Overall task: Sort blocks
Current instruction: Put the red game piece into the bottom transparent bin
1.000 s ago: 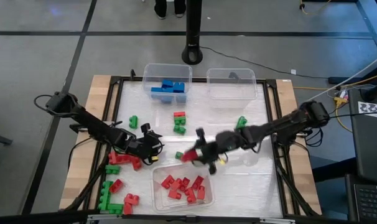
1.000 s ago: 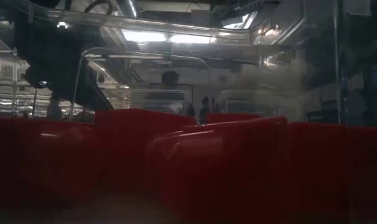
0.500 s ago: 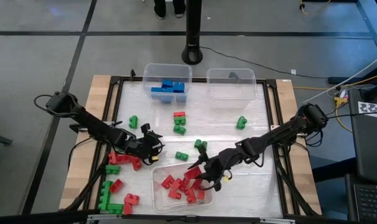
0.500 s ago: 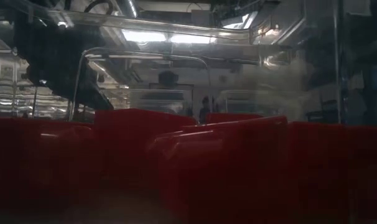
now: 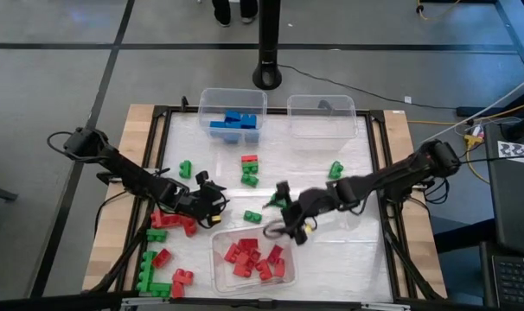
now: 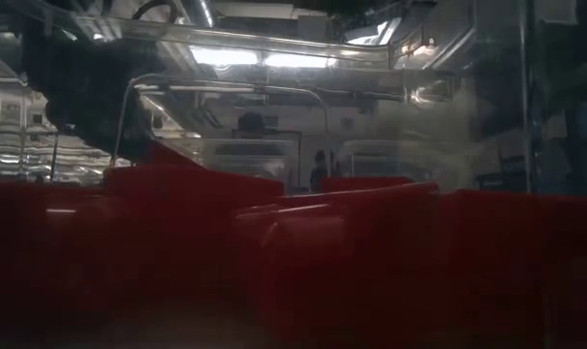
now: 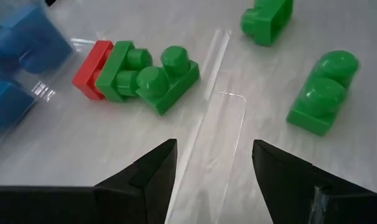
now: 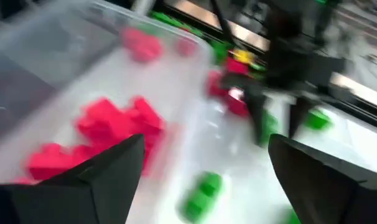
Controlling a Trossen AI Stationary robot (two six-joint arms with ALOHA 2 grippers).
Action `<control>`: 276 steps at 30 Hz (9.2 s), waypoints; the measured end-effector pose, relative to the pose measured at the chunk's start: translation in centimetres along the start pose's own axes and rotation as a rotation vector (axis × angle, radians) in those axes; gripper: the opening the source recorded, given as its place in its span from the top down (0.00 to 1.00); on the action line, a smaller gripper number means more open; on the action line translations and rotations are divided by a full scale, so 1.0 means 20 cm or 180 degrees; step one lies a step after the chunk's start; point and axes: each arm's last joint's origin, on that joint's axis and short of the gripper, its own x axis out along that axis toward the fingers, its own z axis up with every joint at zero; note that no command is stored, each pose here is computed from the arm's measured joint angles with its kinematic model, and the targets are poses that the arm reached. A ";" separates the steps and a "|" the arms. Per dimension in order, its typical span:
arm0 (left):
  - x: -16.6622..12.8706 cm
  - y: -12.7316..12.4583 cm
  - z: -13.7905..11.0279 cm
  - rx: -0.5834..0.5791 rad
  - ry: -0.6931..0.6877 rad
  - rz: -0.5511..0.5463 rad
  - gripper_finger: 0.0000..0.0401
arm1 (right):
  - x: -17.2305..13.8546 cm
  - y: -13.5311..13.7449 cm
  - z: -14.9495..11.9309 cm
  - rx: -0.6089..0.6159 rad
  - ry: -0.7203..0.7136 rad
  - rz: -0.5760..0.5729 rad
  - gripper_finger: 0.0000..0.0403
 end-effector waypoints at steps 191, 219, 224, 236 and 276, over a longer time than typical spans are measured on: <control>0.03 0.03 0.04 -0.0227 -0.0163 0.0081 0.51 | -0.03 -0.62 -0.32 0.0198 0.1871 -0.0717 0.84; 0.03 0.03 0.04 -0.0226 -0.0162 0.0081 0.51 | 0.27 -0.98 -0.83 0.0959 0.2100 -0.1572 0.22; 0.03 0.03 0.04 -0.0226 -0.0162 0.0081 0.51 | 0.26 -1.03 -0.89 0.1059 0.2093 -0.1671 0.23; 0.03 0.03 0.04 -0.0225 -0.0160 0.0081 0.51 | 0.30 -1.07 -0.99 0.1325 0.1932 -0.1449 0.23; 0.03 0.03 0.04 -0.0223 -0.0160 0.0081 0.51 | 0.21 -1.05 -0.85 0.0913 0.1963 -0.1365 0.55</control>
